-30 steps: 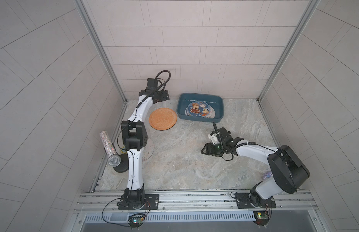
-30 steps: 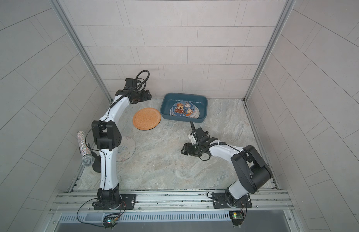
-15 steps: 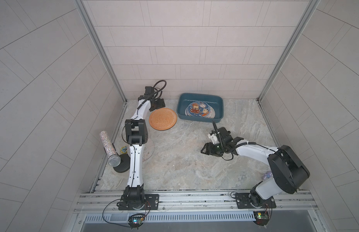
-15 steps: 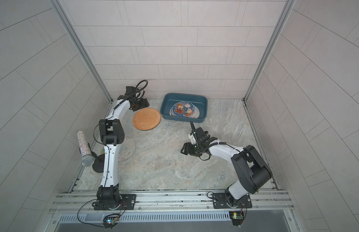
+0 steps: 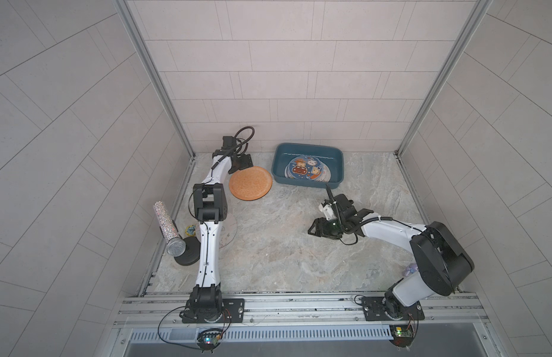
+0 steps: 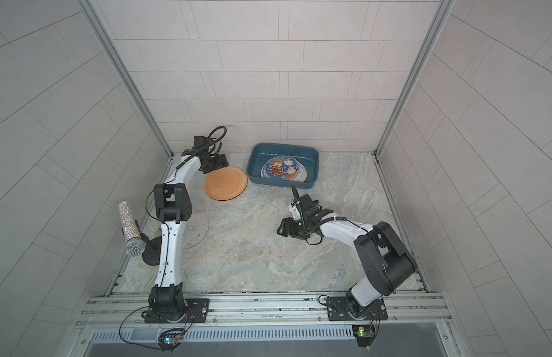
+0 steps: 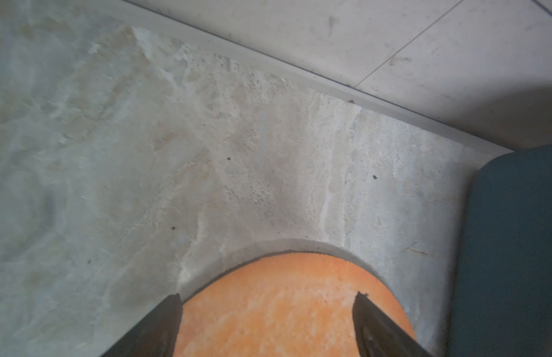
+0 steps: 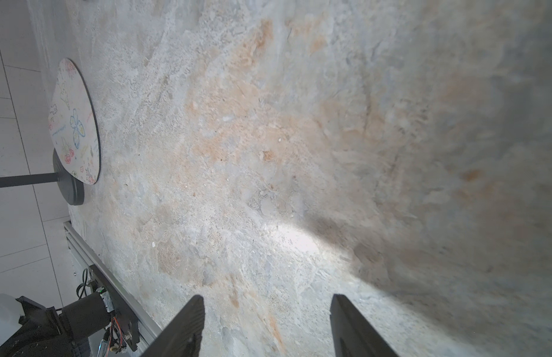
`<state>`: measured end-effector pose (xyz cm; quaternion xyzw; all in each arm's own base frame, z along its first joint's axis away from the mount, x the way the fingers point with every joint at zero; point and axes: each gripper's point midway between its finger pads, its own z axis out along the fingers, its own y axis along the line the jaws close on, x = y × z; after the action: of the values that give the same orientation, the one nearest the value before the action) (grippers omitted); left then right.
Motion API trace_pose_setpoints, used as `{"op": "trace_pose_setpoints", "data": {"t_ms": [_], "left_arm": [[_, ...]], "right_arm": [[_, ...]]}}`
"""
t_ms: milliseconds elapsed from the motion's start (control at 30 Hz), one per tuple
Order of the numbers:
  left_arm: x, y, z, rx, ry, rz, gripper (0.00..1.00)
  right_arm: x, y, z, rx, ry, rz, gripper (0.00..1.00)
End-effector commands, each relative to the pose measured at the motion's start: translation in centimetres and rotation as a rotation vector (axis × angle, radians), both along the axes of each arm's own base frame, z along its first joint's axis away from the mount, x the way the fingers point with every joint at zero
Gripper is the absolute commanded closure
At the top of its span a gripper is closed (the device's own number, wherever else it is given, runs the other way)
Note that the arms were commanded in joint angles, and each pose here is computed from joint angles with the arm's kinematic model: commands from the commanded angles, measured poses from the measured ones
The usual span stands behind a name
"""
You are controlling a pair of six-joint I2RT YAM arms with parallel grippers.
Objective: Put the coasters into the storage box
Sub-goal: Move the coaster to the center of the board.
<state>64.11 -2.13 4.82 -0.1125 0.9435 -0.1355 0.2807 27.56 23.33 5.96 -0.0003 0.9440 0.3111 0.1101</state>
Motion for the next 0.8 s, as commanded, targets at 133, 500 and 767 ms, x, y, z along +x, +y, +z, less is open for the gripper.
{"op": "trace_pose_setpoints", "data": {"t_ms": [133, 500, 767], "left_arm": [[0.7, 1.5, -1.0, 0.018, 0.005, 0.048, 0.05], [-2.1, -1.9, -2.4, 0.002, 0.122, -0.074, 0.10], [-5.5, -4.7, -3.3, 0.054, 0.235, -0.208, 0.12]], "right_arm": [[0.2, 0.2, 0.0, -0.008, 0.011, -0.002, 0.32], [0.2, 0.4, 0.3, -0.001, 0.004, 0.004, 0.32], [-0.2, 0.1, 1.1, -0.005, -0.013, 0.002, 0.32]]}}
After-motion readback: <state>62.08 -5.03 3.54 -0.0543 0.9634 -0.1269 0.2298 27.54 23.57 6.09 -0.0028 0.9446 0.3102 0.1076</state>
